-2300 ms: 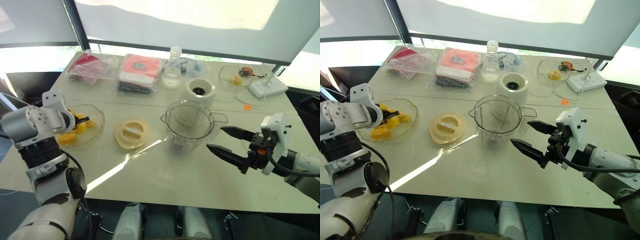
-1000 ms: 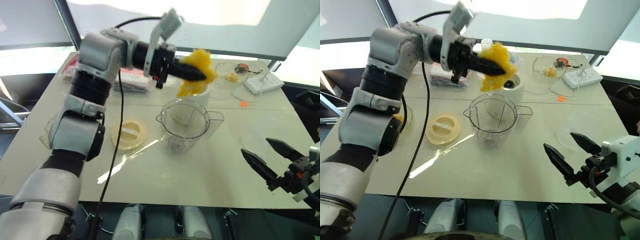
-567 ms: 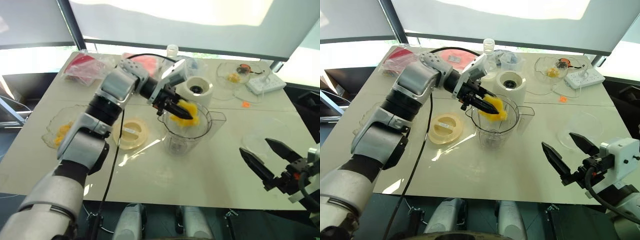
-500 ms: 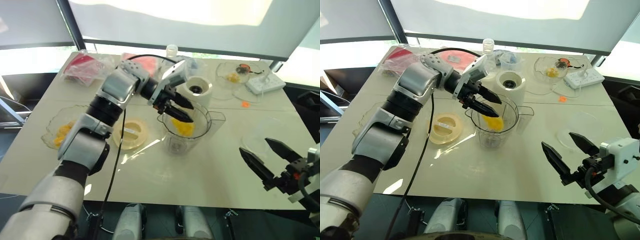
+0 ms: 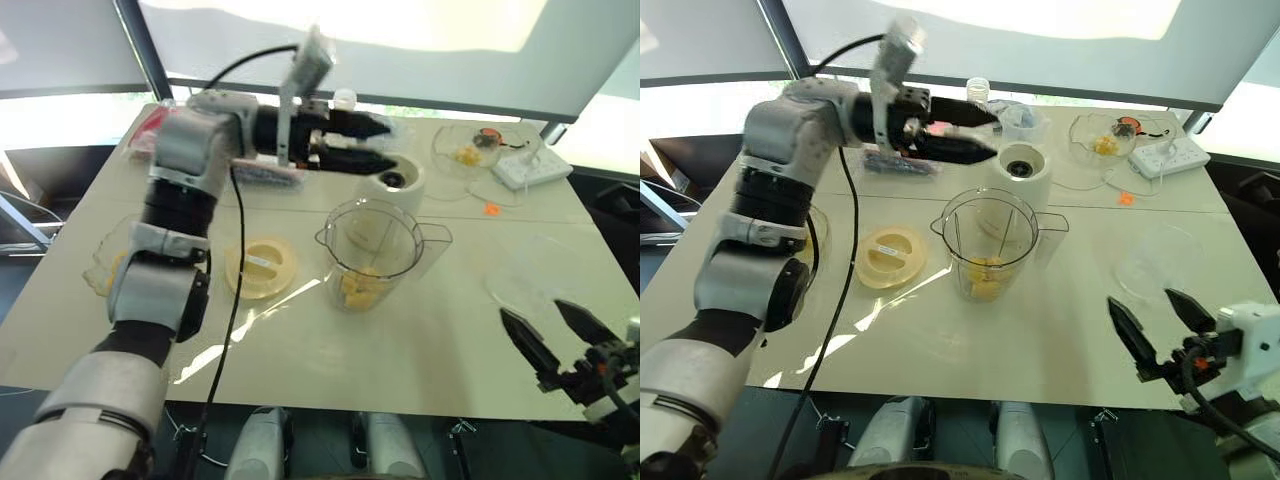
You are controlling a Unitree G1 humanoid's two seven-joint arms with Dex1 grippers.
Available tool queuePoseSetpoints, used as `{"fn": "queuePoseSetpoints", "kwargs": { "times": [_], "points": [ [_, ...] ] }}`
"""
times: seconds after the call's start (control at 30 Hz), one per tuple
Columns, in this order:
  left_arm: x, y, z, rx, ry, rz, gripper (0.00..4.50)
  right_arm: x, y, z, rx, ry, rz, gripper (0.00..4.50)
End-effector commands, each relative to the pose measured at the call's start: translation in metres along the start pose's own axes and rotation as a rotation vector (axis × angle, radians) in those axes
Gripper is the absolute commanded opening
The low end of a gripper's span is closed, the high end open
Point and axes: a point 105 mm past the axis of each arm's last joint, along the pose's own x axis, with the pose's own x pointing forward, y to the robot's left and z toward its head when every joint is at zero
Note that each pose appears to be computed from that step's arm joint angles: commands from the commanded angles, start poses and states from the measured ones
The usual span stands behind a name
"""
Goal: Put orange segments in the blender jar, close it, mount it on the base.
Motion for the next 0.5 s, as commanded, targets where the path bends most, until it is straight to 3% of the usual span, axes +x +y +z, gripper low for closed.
{"fn": "queuePoseSetpoints", "kwargs": {
  "times": [0.03,0.3,0.5],
  "points": [
    [-0.01,-0.021,0.012,0.037,-0.075,-0.023,3.77,-0.005,-0.033,-0.017,-0.084,0.008,-0.202,4.5],
    [-0.027,-0.027,-0.015,0.057,-0.05,0.137,3.77,0.036,-0.089,-0.036,-0.178,-0.016,-0.495,4.5],
    [-0.047,-0.026,-0.041,0.057,0.05,0.231,3.77,0.075,-0.089,-0.048,-0.157,-0.03,-0.508,4.5]
  ]
}}
